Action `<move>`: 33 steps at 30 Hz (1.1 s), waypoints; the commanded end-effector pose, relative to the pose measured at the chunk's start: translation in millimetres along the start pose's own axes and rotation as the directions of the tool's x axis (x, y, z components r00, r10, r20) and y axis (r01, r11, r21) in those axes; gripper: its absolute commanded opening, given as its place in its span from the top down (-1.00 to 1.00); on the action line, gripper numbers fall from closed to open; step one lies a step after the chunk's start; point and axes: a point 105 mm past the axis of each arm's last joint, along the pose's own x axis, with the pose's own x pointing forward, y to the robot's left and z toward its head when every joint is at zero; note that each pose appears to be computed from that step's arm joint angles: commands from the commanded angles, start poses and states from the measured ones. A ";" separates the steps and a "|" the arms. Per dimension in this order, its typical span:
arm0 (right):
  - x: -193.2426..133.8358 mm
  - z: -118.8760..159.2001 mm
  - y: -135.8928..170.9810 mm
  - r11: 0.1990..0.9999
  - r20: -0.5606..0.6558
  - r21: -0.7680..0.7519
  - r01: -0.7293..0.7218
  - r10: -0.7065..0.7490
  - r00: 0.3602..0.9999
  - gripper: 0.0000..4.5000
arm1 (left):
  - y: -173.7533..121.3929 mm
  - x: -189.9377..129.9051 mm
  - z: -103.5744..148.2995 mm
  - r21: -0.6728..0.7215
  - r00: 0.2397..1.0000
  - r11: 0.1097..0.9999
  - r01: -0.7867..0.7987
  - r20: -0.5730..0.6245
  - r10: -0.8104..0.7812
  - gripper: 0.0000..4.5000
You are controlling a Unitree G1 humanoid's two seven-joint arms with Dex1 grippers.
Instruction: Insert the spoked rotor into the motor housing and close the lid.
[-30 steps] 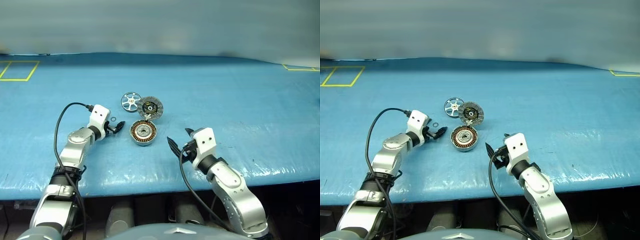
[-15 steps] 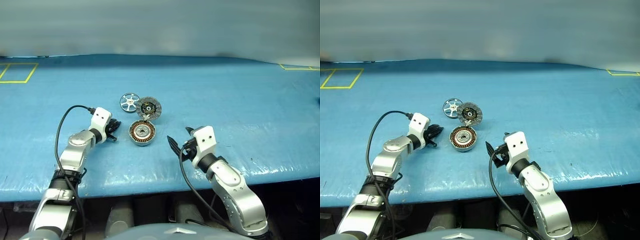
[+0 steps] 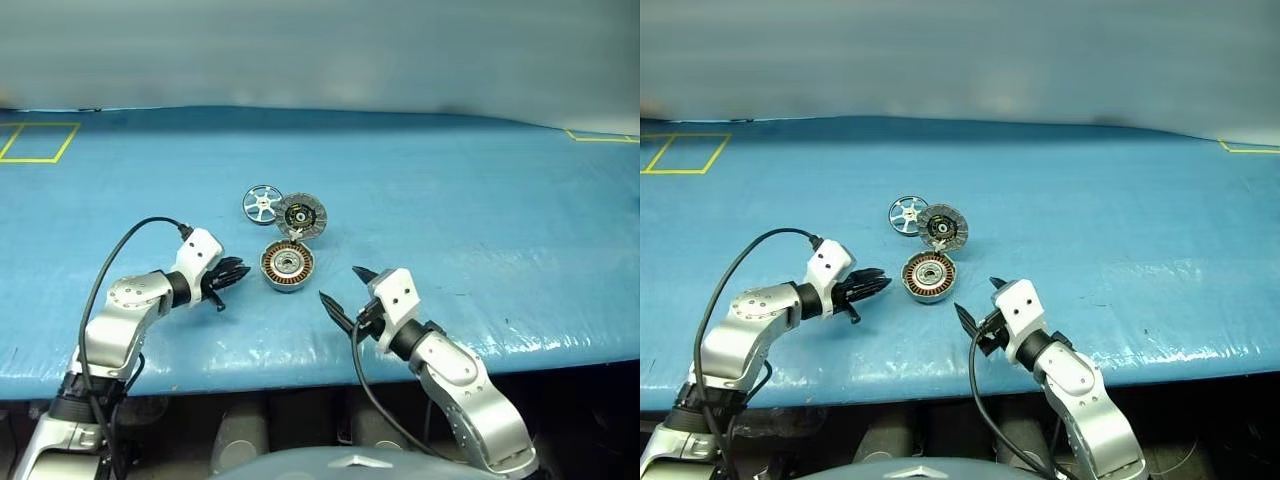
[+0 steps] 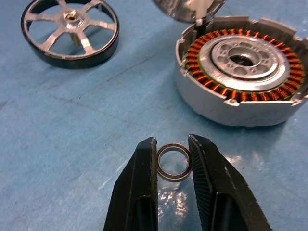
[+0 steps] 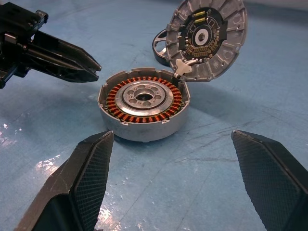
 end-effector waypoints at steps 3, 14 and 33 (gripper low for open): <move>3.2 0.5 6.3 0.999 0.049 -0.003 -0.047 0.047 0.998 -0.83 | -11.3 13.3 38.0 0.076 0.991 0.995 0.064 0.110 -0.072 0.71; 6.0 -6.2 3.8 1.000 0.046 0.005 -0.006 0.006 0.999 -0.83 | -31.4 42.6 43.3 0.111 0.970 0.968 0.225 0.064 -0.233 0.71; 6.8 -8.0 -2.3 0.999 0.031 -0.004 0.042 -0.042 0.999 -0.83 | -22.7 55.4 30.7 0.104 0.975 0.969 0.222 -0.014 -0.222 0.71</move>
